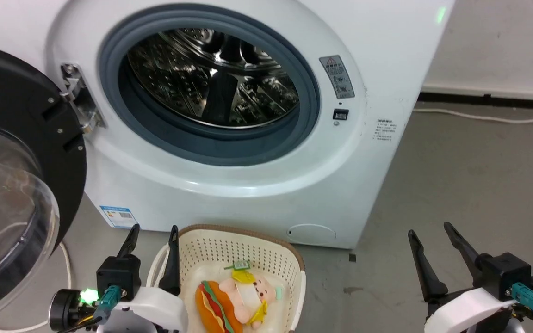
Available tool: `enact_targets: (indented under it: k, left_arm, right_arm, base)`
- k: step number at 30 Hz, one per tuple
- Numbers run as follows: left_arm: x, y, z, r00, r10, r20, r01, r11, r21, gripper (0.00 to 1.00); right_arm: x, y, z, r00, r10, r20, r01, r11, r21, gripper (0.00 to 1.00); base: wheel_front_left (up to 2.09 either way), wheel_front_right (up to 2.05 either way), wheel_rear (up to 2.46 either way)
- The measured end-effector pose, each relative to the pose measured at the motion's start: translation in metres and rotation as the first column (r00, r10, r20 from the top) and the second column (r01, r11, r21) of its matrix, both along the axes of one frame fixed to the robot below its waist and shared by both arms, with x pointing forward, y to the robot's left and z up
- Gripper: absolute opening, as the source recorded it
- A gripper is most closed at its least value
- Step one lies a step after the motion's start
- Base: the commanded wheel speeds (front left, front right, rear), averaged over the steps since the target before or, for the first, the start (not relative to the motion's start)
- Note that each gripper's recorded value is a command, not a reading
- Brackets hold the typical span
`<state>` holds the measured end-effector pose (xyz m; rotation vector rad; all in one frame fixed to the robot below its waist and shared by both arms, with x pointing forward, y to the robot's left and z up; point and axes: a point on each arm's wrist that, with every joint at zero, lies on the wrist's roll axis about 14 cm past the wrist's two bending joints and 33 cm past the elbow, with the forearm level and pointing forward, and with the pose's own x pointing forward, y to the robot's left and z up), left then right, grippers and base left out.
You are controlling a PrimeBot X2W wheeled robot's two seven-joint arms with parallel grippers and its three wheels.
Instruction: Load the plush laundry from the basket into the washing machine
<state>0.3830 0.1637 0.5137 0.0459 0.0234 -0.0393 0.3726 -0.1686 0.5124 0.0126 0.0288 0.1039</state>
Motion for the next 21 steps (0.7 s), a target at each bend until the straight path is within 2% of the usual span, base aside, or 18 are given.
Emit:
enact_targets:
  k: [13,21]
  left_arm:
    - [0.023,-0.021,-0.048,0.988,-0.091,-0.123,0.093,0.996,0.013,1.00]
    - [0.039,-0.034,-0.099,0.953,-0.155,-0.262,0.164,0.986,0.012,1.00]
  right_arm:
    - [0.009,-0.016,-0.014,0.998,-0.050,-0.024,0.051,0.998,0.031,1.00]
    - [0.014,-0.027,-0.027,0.995,-0.086,-0.051,0.089,0.994,0.060,1.00]
  base:
    - [0.00,0.00,0.00]
    - [0.00,0.00,0.00]
